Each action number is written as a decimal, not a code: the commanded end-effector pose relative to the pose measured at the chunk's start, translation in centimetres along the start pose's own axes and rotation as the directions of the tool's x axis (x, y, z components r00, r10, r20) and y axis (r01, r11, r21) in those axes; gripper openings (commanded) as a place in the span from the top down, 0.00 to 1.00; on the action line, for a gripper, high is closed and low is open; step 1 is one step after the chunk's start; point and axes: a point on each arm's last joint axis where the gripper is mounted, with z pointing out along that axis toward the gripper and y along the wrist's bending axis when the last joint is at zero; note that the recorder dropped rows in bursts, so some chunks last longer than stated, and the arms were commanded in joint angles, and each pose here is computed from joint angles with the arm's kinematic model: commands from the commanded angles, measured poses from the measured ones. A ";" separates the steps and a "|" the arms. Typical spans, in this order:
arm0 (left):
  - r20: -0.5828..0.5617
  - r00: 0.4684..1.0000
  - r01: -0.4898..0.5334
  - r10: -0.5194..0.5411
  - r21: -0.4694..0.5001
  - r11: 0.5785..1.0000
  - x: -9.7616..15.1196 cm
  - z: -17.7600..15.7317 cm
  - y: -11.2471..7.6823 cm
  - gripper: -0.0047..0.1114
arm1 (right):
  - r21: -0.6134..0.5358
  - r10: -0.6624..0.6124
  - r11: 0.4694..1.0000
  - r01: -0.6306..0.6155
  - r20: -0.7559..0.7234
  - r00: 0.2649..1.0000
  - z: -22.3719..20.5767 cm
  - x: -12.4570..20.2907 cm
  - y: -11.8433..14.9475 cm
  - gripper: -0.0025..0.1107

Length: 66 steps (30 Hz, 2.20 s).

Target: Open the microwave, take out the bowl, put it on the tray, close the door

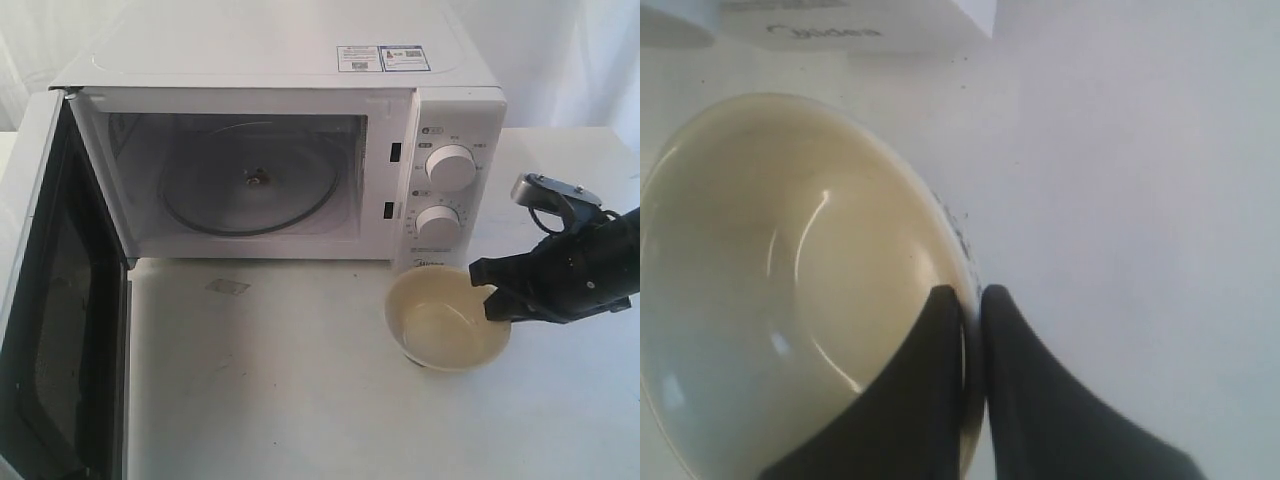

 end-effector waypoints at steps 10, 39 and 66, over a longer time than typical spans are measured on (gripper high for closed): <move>-0.004 1.000 0.003 -0.003 0.003 1.000 0.2 0.0 0.0 0.96 | 0.034 0.072 0.997 -0.073 0.033 0.997 -1.3 -0.4 -2.3 0.98; -0.004 1.000 0.003 -0.003 0.003 1.000 0.2 0.0 0.0 0.96 | 0.054 0.112 0.992 -0.115 0.062 0.992 -0.6 -0.6 -2.9 0.63; -0.004 1.000 0.003 -0.003 0.003 1.000 0.2 0.0 0.0 0.96 | -0.060 0.037 0.998 -0.019 0.331 0.943 -9.8 -1.0 2.3 0.63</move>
